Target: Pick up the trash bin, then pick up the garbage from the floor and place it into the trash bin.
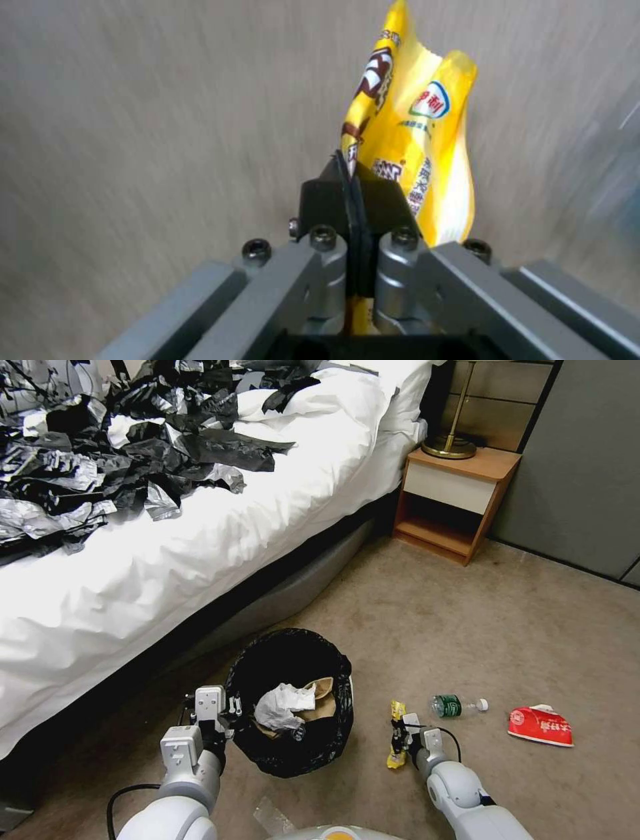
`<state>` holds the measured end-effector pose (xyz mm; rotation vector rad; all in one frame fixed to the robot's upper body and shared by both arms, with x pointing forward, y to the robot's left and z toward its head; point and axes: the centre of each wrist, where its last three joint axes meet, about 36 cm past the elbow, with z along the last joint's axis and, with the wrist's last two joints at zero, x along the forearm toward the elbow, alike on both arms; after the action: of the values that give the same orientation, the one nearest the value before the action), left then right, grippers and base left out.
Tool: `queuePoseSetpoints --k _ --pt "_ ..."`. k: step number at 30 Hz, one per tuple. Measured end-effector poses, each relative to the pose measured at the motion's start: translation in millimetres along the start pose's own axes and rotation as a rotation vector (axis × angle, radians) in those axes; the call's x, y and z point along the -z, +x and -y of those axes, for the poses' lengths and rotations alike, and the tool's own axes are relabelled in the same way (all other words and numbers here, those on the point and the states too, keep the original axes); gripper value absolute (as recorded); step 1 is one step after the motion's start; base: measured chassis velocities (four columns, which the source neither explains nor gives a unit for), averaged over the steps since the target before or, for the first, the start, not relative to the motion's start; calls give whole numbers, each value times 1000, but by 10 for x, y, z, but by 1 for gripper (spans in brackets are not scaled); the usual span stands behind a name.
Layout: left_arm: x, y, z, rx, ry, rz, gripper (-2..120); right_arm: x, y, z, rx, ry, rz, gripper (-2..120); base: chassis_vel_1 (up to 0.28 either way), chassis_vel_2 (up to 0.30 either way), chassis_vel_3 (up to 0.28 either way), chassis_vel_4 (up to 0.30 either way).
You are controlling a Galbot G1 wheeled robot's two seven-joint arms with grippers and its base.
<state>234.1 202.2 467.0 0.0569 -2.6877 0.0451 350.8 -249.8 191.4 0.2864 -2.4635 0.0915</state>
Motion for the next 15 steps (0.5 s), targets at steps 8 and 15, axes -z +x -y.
queuePoseSetpoints --k 8,15 --pt "-23 -5 18 -13 0 -12 0 832 595 -39 158 11 555 0 0 0 0 0" --pt "-63 23 51 -25 -1 -32 0 2213 1697 -289 598 104 1055 0 0 0 0 0"
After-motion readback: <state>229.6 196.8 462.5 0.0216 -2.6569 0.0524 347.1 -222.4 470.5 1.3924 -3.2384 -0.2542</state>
